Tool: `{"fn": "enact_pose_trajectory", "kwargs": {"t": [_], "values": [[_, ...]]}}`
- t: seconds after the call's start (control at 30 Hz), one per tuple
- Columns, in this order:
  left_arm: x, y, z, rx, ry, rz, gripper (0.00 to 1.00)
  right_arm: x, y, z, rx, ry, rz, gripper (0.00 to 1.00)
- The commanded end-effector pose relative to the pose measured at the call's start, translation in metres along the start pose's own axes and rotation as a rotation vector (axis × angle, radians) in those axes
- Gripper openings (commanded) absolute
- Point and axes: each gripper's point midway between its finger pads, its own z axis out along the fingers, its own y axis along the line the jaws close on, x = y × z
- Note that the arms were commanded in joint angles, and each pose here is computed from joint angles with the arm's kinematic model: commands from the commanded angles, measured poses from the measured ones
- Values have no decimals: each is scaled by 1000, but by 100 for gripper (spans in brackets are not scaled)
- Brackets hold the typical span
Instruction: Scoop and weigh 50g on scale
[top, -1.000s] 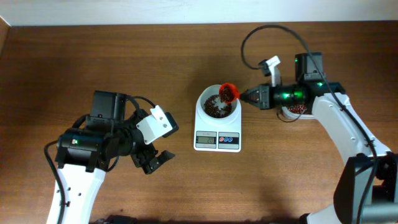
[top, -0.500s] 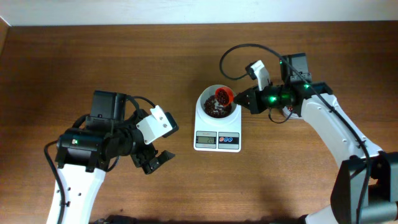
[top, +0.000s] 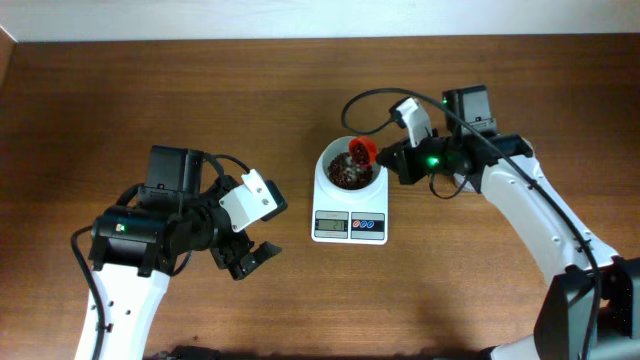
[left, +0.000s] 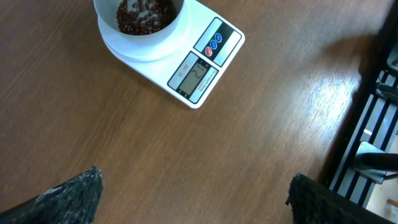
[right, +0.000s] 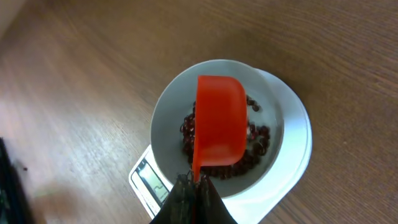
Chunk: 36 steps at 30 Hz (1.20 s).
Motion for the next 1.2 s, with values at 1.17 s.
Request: {"fn": "enact_pose_trajectory", "kwargs": {"t": [1.17], "values": [[-7, 0, -7, -8, -29, 25, 99, -24, 17, -16, 234, -26, -190, 4]]}}
